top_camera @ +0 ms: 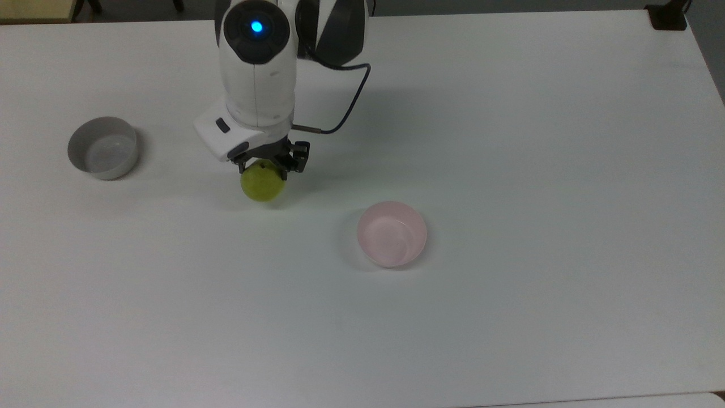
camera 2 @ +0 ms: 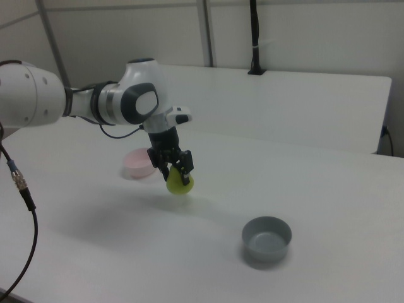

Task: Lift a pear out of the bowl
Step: 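Lower the pear onto the table and open the gripper, raising it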

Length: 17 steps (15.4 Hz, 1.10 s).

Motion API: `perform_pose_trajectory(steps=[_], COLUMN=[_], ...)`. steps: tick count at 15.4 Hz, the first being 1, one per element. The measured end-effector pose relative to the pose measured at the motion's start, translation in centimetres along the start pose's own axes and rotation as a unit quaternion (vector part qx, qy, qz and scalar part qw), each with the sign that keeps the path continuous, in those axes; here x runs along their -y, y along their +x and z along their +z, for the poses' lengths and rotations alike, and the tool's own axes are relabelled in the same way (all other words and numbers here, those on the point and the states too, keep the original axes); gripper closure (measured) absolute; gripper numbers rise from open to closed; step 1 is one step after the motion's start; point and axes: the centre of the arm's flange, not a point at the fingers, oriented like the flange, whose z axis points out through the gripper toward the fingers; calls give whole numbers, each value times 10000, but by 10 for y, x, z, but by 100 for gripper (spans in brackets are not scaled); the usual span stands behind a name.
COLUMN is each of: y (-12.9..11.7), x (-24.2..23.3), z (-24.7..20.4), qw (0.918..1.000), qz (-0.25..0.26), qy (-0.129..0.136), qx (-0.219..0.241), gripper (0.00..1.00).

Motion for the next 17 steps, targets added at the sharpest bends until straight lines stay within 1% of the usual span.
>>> perform_pose_trajectory(steps=[4,6,8,9,11,12,14,16,17], y=[7,8,8,8,9,10,11,7,-1], x=[7,7,7,7,7,6,3,-6,-16], z=[26,32,33,32,30,27,13,-17,-49], qw=[10000,9999,9999,9999,9999,9999,9998,9995,9992], qz=[-3,-17,-19,-17,-15,-8,25,90,163], qy=[-79,-142,-149,-150,-149,-146,-132,-94,-47], qx=[-43,-23,-16,-18,-37,-70,-172,-292,-363], gripper=[29,29,28,23,4,0,0,0,0])
